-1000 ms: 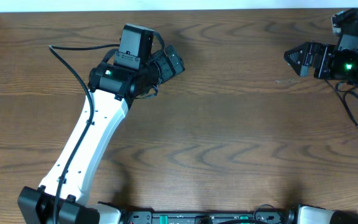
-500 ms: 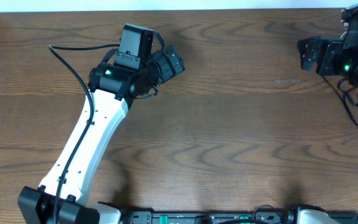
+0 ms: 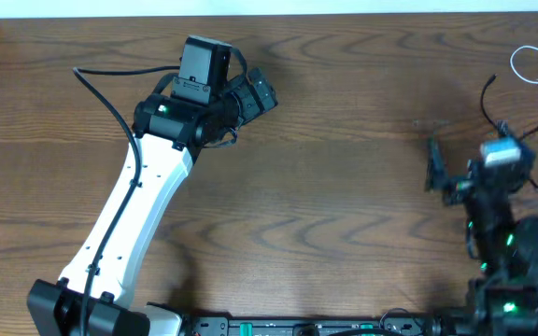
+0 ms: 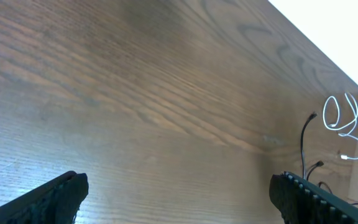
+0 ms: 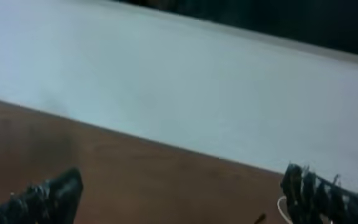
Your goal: Untangle cables
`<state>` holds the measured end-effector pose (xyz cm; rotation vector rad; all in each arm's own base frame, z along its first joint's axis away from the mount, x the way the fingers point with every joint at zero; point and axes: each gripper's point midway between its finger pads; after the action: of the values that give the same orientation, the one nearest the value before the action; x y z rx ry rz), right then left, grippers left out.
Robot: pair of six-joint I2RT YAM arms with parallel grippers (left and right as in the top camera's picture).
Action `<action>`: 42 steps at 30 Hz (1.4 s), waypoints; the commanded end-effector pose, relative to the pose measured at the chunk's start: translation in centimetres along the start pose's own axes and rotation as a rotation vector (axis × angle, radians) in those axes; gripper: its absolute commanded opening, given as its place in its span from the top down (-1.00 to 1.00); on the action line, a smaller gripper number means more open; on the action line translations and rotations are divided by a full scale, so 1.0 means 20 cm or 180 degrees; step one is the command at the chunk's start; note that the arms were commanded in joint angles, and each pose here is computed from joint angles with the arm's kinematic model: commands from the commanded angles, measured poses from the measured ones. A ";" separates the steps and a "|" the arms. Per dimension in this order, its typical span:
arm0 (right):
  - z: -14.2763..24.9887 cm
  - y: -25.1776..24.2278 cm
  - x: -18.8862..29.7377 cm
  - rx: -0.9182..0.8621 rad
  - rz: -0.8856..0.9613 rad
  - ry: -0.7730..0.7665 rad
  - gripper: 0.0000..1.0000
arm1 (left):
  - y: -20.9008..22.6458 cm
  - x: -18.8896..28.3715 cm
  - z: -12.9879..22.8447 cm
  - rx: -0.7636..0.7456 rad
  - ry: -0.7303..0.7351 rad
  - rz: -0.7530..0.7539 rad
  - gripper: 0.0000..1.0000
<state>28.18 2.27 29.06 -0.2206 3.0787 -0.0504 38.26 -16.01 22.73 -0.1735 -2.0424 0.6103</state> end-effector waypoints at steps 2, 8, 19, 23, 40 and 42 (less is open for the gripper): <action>0.24 0.02 0.11 0.0096 0.0033 -0.0201 -0.99 | 0.00 0.00 -0.02 -0.0048 -0.0040 -0.0035 -0.97; 0.37 0.04 0.18 0.0097 0.0018 -0.0210 -0.98 | 0.00 0.00 -0.02 -0.0048 -0.0040 -0.0035 -0.96; 0.55 0.04 0.21 0.0046 0.0027 0.0125 -0.99 | 0.00 0.00 -0.02 -0.0048 -0.0040 -0.0035 -0.96; 0.65 0.03 0.22 -0.0015 0.0066 0.0381 -0.99 | 0.00 0.00 -0.02 -0.0048 -0.0040 -0.0035 -0.96; 0.65 0.04 0.22 -0.0166 0.0056 0.0380 -0.99 | 0.00 0.00 -0.02 -0.0048 -0.0040 -0.0035 -0.97; 0.65 0.04 0.22 -0.0231 0.0059 0.0387 -0.99 | 0.00 0.00 -0.02 -0.0048 -0.0041 -0.0034 -0.97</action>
<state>24.53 2.08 15.96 -0.2073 3.1987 -0.0156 38.29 -15.98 22.74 -0.1716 -2.0443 0.6097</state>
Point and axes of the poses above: each gripper's point midway between its finger pads, its own x axis back along the fingers, its own y axis along the line the jaws close on, z = x × y, and after that the axes turned 8 degrees about -x, right-handed
